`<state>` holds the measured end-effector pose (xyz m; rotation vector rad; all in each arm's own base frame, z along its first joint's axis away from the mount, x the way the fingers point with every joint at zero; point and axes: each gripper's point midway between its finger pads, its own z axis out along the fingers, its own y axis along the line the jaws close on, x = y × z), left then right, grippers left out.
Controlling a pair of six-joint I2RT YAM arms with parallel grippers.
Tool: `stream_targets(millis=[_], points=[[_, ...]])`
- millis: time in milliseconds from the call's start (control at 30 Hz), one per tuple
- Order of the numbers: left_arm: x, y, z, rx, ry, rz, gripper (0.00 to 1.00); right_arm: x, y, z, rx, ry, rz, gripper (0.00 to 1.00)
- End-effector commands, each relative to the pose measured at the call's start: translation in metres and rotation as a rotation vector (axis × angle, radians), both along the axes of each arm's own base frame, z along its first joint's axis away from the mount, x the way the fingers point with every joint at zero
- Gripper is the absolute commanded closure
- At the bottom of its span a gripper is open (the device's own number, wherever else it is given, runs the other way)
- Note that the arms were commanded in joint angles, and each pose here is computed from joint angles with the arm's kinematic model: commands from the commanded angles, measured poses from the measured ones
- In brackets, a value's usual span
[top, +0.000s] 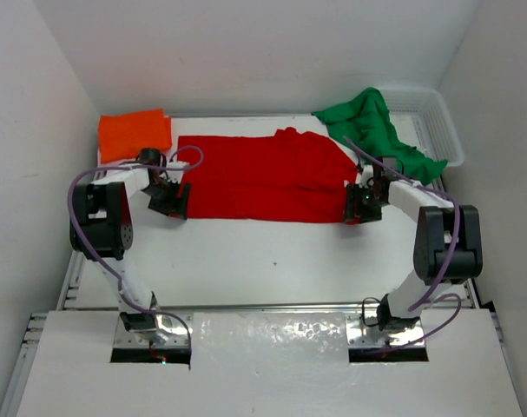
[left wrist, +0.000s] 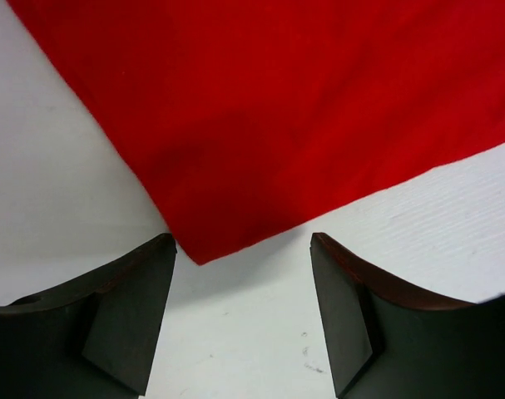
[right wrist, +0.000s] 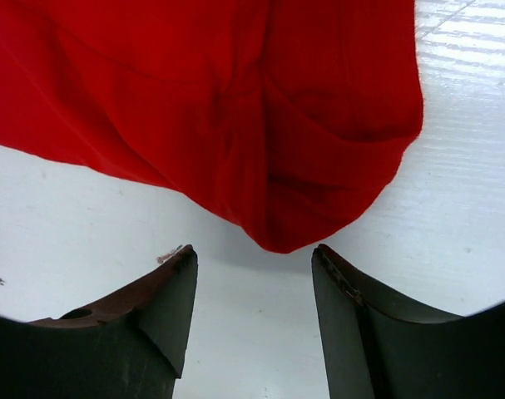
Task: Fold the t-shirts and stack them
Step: Fold the flattened tshirt in 1/3 of the way
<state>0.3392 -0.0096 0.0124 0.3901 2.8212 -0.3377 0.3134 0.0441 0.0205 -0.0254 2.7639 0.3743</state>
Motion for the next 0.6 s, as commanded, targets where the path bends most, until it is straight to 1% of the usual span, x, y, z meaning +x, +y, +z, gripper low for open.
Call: stream_targets(millis=[0,67,200,300,333,400,433,467,500,533,567], points=[[0.009,-0.016,-0.003,-0.027,-0.027,-0.028,0.36,0.027,0.005,0.009,0.022,-0.120,0.032,0.44],[0.009,-0.016,-0.008,-0.027,-0.017,-0.026,0.36,0.028,0.003,0.004,0.011,-0.111,0.037,0.45],[0.010,-0.006,-0.017,0.021,-0.012,-0.016,0.40,0.031,-0.001,-0.003,-0.013,-0.093,0.037,0.47],[0.010,-0.007,-0.019,0.019,-0.012,-0.017,0.50,0.030,-0.010,-0.004,-0.067,-0.098,0.053,0.51],[0.010,-0.007,-0.018,0.016,-0.014,-0.019,0.58,0.030,-0.011,-0.005,-0.075,-0.099,0.056,0.52],[0.009,-0.009,-0.020,0.009,-0.009,-0.024,0.68,0.028,-0.009,-0.010,-0.067,-0.086,0.067,0.58],[0.010,-0.009,-0.020,0.005,-0.008,-0.026,0.81,0.027,-0.009,-0.015,-0.063,-0.074,0.067,0.62],[0.010,-0.011,-0.021,-0.002,-0.005,-0.031,0.87,0.028,-0.008,-0.017,-0.054,-0.070,0.060,0.77],[0.009,-0.011,-0.022,-0.002,-0.003,-0.032,0.99,0.030,-0.008,-0.018,-0.052,-0.076,0.053,0.86],[0.010,-0.010,-0.021,0.000,-0.004,-0.033,1.00,0.032,-0.008,-0.017,-0.055,-0.081,0.045,0.95],[0.010,-0.007,-0.022,0.016,-0.005,-0.037,1.00,0.037,-0.011,-0.014,-0.065,-0.091,0.020,1.00]])
